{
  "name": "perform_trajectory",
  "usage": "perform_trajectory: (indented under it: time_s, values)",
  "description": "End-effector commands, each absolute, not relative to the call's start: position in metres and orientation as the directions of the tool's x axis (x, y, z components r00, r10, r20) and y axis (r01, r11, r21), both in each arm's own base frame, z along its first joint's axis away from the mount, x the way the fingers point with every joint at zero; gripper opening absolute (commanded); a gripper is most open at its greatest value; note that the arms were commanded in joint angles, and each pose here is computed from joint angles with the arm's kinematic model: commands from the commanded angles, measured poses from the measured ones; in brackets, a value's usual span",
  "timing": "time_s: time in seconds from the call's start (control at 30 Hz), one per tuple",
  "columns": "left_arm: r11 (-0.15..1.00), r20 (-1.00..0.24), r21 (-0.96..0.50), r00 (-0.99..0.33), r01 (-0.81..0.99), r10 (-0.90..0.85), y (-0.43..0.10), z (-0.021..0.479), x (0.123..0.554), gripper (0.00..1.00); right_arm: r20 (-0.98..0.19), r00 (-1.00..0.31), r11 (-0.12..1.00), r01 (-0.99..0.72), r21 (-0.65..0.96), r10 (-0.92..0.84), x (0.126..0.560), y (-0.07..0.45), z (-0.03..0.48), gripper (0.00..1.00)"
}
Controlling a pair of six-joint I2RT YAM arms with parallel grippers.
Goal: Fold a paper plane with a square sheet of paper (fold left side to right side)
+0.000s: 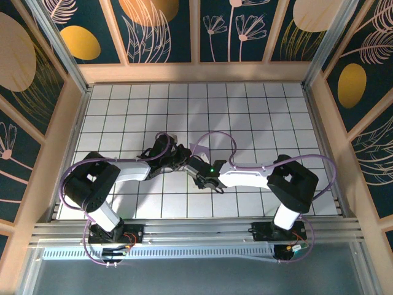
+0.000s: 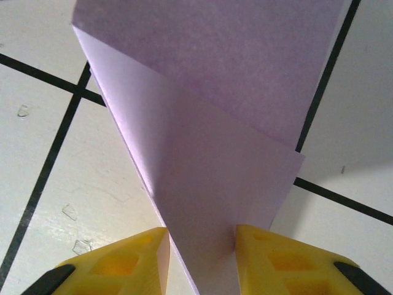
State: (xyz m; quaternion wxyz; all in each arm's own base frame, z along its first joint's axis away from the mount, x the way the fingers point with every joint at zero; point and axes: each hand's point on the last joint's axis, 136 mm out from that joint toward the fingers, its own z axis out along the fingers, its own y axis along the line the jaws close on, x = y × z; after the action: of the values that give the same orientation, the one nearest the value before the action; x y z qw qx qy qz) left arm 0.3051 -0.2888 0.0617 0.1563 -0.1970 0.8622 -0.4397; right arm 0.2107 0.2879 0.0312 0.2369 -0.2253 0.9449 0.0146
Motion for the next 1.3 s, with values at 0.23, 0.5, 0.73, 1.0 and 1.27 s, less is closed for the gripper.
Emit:
perform_trajectory:
  time_s: [0.23,0.5,0.73,1.0,1.27]
  values:
    - [0.537,-0.093,-0.815,-0.867,-0.217,-0.490,-0.291,0.065,0.308,0.02,-0.456,-0.771,0.892,-0.427,-0.149,-0.446,0.214,0.282,0.031,0.28]
    - [0.542,-0.096,-0.812,-0.867,-0.216,-0.489,-0.290,0.065,0.309,0.02,-0.454,-0.770,0.890,-0.431,-0.148,-0.449,0.213,0.283,0.030,0.21]
    - [0.553,-0.108,-0.806,-0.864,-0.213,-0.491,-0.288,0.066,0.309,0.12,-0.442,-0.771,0.886,-0.438,-0.153,-0.458,0.212,0.283,0.025,0.11]
    - [0.569,-0.153,-0.798,-0.848,-0.197,-0.508,-0.268,0.080,0.313,0.35,-0.436,-0.768,0.879,-0.451,-0.154,-0.470,0.211,0.282,0.025,0.00]
    - [0.595,-0.221,-0.778,-0.800,-0.200,-0.558,-0.217,0.098,0.315,0.50,-0.424,-0.768,0.859,-0.509,-0.051,-0.480,0.206,0.290,0.030,0.00]
